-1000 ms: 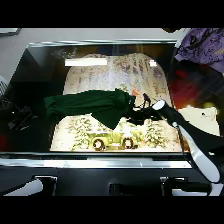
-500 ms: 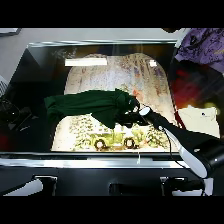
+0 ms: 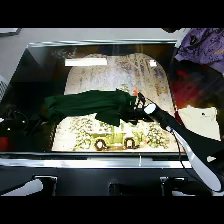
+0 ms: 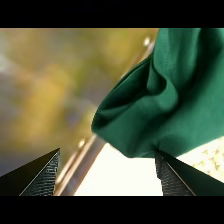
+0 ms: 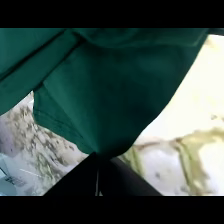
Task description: Fold the clothes and pants, and hang the long-sleeved shirts on hangers.
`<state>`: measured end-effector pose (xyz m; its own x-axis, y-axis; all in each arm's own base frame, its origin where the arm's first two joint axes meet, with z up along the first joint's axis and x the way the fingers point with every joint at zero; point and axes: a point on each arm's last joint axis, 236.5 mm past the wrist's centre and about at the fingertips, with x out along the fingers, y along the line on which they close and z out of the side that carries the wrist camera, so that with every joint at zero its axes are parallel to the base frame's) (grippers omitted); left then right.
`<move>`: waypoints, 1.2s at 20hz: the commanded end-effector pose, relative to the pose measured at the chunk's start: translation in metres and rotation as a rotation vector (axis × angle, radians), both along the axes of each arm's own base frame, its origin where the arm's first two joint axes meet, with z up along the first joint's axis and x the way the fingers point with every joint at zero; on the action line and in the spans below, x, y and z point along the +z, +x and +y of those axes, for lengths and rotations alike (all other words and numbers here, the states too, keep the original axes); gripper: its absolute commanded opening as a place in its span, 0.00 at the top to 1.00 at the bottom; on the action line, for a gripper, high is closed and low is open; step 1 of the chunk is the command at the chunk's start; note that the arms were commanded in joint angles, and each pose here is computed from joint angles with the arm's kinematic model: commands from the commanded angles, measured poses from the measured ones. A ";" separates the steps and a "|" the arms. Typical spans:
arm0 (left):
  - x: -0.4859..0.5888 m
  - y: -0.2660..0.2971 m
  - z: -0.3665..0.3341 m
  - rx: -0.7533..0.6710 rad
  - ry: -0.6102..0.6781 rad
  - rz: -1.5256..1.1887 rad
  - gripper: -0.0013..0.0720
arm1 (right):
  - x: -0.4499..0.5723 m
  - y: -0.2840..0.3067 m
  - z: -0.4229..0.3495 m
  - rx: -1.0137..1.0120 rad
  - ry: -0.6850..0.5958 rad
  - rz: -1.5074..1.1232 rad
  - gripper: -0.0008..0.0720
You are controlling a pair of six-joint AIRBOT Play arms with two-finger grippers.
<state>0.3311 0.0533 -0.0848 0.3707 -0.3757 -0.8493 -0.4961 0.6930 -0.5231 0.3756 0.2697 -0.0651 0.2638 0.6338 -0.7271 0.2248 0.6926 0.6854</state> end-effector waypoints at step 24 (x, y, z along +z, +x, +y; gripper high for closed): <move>0.474 0.008 0.002 0.051 0.562 -1.021 0.96 | 0.454 -0.036 -0.124 0.033 -0.440 -1.069 0.95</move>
<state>0.4004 0.0517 0.2945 0.9248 -0.1830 -0.3335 0.0051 0.8826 -0.4700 0.3898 0.1931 0.2953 0.7565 0.4785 -0.4458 -0.3573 0.8733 0.3311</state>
